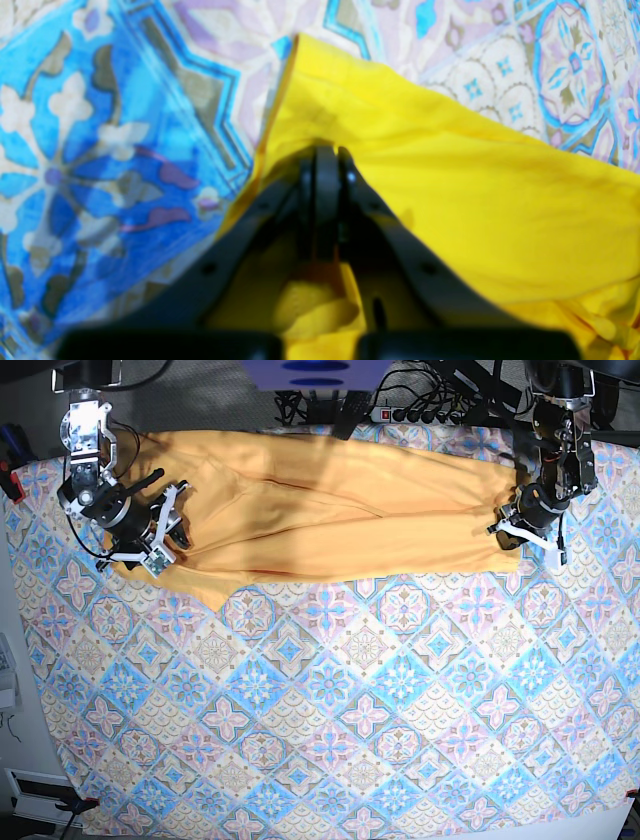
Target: Fold the T-shirt properly
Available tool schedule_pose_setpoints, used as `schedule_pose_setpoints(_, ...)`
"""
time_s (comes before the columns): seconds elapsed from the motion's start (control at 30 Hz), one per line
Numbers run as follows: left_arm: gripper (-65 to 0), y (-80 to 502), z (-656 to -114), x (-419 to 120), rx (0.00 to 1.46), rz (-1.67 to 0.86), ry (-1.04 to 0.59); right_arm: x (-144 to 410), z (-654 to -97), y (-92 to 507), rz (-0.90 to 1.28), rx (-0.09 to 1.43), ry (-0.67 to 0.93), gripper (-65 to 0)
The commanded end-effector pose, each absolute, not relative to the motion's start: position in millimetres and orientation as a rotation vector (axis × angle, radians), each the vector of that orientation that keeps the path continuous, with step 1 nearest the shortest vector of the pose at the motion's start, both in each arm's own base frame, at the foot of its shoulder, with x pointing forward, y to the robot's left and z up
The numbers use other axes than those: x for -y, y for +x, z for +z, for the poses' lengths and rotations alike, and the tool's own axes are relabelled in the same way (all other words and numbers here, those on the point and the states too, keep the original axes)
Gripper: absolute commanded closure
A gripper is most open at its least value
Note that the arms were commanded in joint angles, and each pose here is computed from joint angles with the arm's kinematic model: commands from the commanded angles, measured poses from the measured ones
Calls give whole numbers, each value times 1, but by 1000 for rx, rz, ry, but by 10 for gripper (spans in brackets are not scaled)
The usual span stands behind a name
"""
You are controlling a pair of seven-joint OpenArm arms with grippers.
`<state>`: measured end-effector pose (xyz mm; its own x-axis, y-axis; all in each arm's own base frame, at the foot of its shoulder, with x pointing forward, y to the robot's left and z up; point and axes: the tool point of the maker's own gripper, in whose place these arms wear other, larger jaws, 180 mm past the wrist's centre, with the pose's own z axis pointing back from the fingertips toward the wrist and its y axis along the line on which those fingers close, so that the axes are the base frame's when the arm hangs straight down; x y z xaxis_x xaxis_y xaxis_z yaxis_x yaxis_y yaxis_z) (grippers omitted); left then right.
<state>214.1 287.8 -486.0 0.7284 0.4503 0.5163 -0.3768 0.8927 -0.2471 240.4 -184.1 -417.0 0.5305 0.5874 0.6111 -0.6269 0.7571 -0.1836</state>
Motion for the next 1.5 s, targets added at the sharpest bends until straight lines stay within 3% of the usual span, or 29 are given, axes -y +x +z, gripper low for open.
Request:
schedule_pose_setpoints(0.0, -16, 178, -508, -301, 449, 459, -13, 185, -403, 250, 730, 756, 51, -232)
schedule_pose_setpoints(0.63, -16, 177, -508, -301, 445, 460, -15, 185, -390, 274, 734, 808, 32, -232)
schedule_pose_setpoints(1.27, -16, 177, -508, -300, 444, 463, -18, 205, -428, 274, 658, 709, 54, -231)
schedule_pose_setpoints(1.33, -16, 177, -508, -300, 444, 463, -18, 207, -433, 272, 648, 696, 59, -201)
schedule_pose_setpoints(1.47, -16, 177, -508, -300, 444, 463, -18, 207, -430, 274, 645, 718, 63, -37)
